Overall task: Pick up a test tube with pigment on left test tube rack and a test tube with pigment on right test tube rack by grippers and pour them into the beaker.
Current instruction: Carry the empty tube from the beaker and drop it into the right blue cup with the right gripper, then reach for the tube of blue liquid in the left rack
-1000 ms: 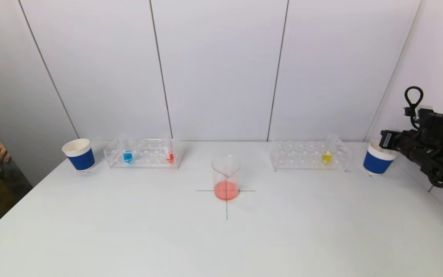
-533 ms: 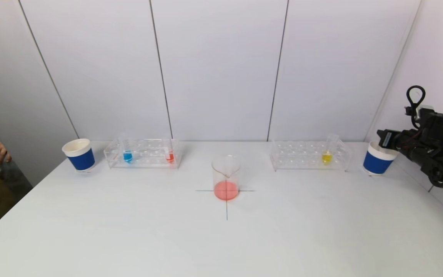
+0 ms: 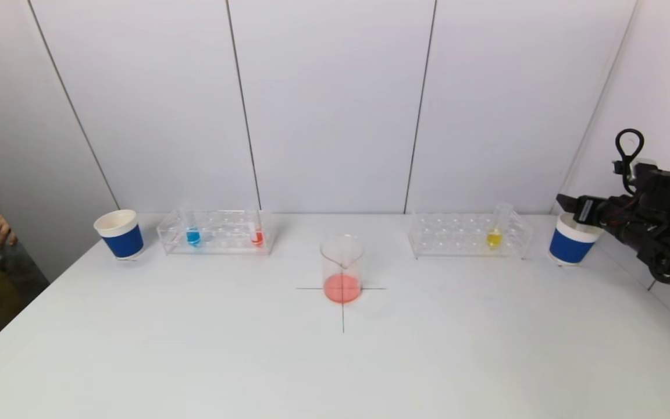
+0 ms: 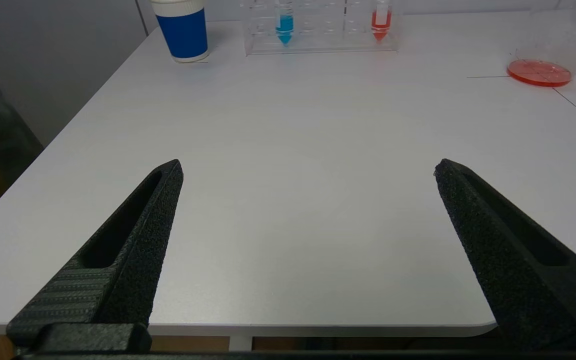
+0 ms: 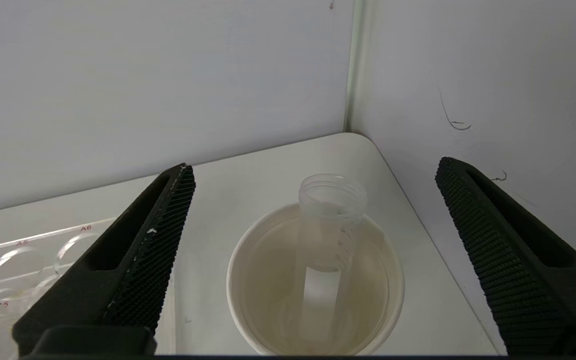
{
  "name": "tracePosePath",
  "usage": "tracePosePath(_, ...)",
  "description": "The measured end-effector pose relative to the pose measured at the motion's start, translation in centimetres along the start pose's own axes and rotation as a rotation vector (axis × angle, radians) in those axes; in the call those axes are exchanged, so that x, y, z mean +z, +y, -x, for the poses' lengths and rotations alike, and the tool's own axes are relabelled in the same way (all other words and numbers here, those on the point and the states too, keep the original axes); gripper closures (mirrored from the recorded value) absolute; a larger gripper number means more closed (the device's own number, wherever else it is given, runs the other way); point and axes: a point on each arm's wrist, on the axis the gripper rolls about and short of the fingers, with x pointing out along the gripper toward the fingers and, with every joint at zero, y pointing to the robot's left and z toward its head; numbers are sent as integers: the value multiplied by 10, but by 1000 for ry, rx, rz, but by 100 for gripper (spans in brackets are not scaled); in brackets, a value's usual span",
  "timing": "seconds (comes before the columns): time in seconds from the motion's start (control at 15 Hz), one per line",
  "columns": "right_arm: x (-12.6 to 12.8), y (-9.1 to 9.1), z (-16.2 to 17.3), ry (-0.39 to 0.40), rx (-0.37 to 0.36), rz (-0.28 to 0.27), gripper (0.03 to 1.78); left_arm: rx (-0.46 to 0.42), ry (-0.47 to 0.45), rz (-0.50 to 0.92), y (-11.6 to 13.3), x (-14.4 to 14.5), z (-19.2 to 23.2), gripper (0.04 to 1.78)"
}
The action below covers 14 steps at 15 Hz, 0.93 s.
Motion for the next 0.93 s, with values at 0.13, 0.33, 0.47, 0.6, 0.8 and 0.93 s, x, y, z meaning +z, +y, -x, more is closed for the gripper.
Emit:
tracePosePath(0.13, 1, 0, 1, -2, 0, 0, 4, 0, 0, 0, 0, 0, 0, 6)
tracePosePath(0.33, 6, 1, 7, -9, 1, 1, 4, -1, 0, 0, 0, 0, 0, 6)
tracePosePath(0.47, 15, 2, 17, -25, 7, 3, 4, 0, 0, 0, 0, 0, 0, 6)
tracePosePath(0.6, 28, 5, 32, -46, 26, 6, 4, 0, 0, 0, 0, 0, 0, 6)
tracePosePath(0.8, 51, 10, 63, -92, 62, 13, 4, 0, 0, 0, 0, 0, 0, 6)
tracePosePath(0.93, 67, 12, 88, -124, 87, 18, 4, 1, 0, 0, 0, 0, 0, 6)
